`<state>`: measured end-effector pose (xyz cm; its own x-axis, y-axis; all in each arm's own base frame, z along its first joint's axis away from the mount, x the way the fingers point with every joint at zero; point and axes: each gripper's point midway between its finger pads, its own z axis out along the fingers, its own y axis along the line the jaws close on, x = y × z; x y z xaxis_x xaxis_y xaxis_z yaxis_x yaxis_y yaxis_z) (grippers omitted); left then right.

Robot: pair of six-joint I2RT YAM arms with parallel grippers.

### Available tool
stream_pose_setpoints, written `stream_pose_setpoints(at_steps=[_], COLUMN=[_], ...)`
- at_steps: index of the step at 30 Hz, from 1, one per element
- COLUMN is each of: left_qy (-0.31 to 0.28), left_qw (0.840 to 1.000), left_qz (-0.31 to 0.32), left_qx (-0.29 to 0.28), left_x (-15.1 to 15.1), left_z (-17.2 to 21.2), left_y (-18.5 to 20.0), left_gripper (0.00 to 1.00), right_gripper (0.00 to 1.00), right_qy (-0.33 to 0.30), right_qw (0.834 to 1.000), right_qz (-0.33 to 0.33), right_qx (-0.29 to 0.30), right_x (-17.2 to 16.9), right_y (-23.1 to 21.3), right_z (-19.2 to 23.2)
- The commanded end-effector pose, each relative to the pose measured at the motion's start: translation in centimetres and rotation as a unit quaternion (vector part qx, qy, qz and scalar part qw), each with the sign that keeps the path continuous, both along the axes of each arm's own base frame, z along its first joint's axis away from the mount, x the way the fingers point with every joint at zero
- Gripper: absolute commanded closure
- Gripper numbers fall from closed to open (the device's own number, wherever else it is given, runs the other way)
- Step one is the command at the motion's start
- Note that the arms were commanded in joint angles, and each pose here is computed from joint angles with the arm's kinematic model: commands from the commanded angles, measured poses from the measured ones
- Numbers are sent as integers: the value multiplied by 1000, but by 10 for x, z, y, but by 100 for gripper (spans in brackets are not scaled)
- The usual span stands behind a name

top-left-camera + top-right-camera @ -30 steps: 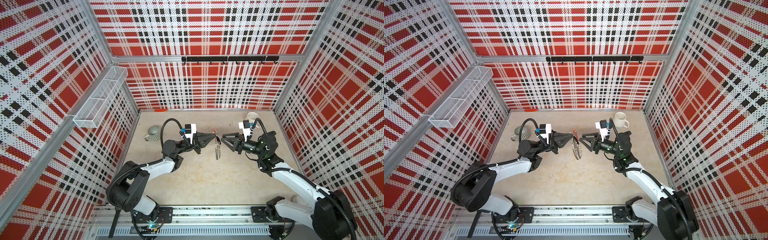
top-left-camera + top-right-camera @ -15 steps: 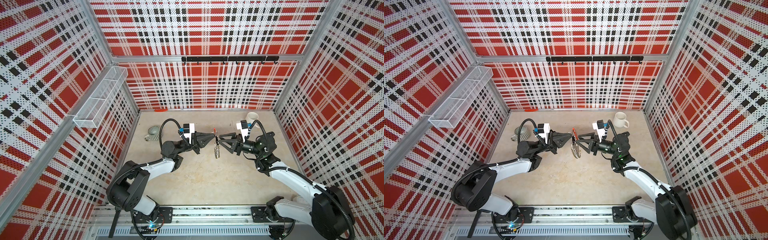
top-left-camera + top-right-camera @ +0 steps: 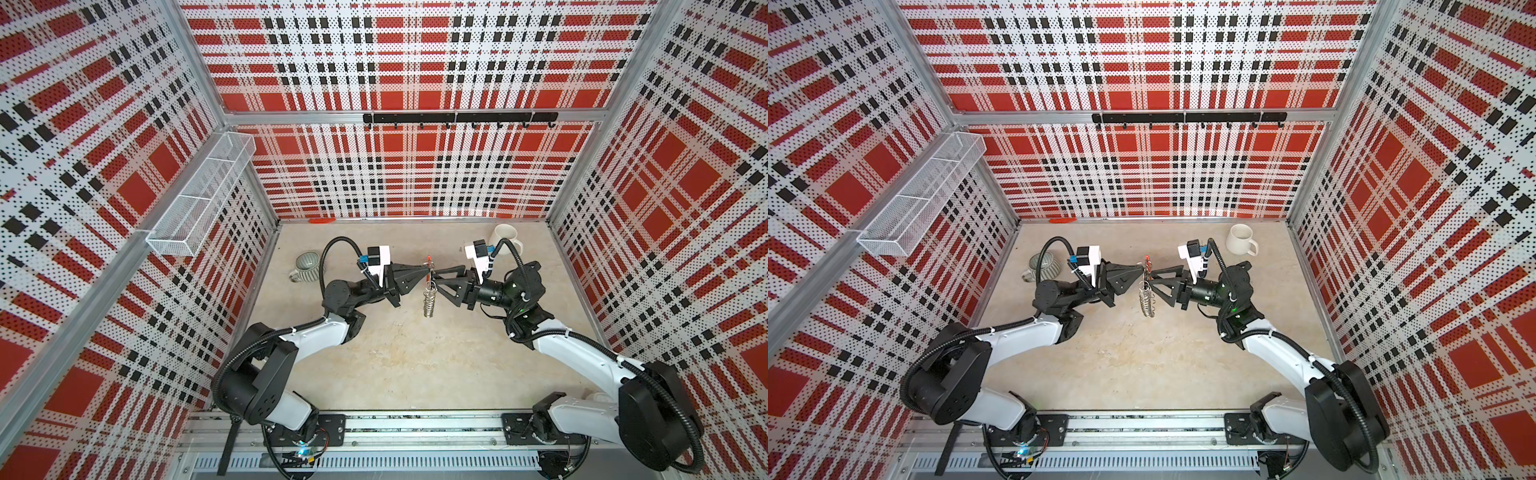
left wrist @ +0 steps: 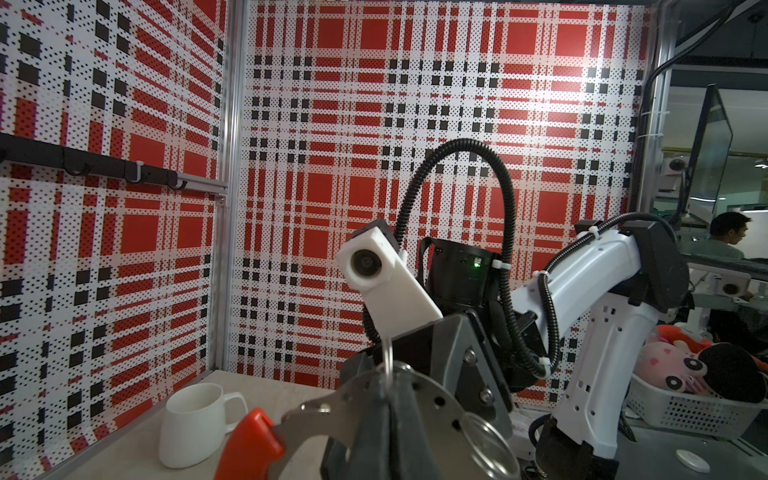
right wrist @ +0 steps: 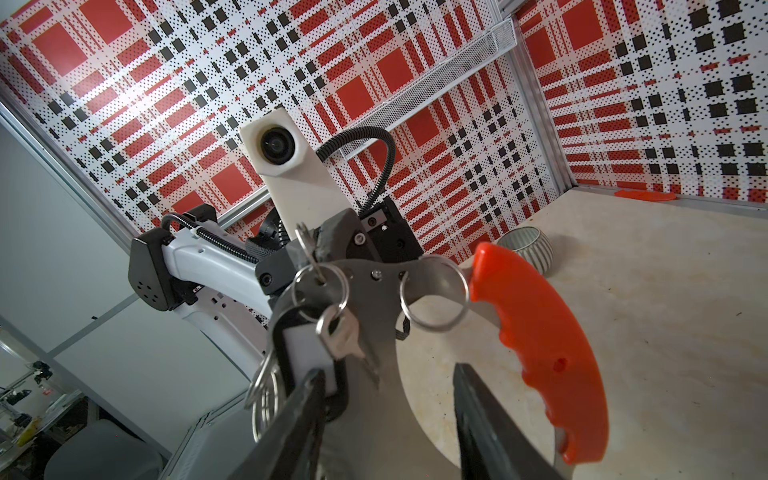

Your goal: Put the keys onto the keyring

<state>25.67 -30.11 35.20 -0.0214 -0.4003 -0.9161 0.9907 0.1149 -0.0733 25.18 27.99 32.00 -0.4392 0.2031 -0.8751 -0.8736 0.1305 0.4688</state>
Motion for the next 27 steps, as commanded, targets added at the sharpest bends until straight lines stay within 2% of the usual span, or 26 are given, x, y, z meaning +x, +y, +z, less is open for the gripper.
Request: stream_pose_setpoints(at_steps=[1,7,16,19,22,24,27], left_qy=[-20,-25,-24,-25,-24,-23,-25], left_qw=[999,999,1000,1000,1000,999,998], left_qz=[23,18,7,6,5,10,27], left_qx=[11,13,17,17,19,26,47], left_x=[2,-2,-6,-7,-7,-5,0], left_z=[6,8,6,6,4,1,-6], left_y=[0,0,-4,-4,-4,-5,-7], left_gripper=[100,100,100,100,100,100,100], right_gripper=[47,47,48,54,71,79,82], right_qy=[-42,-61,-36,-32,-31,-29,-37], right_qw=[999,994,999,999,999,999,996], right_qz=[-13,-77,-33,-33,-34,-42,-63], right_qx=[-5,-40,-11,-8,-10,-18,-43], right_x=[-8,4,5,9,9,11,15], right_y=[-3,-18,-7,-5,-5,-6,-9], right_z=[19,18,18,17,16,13,6])
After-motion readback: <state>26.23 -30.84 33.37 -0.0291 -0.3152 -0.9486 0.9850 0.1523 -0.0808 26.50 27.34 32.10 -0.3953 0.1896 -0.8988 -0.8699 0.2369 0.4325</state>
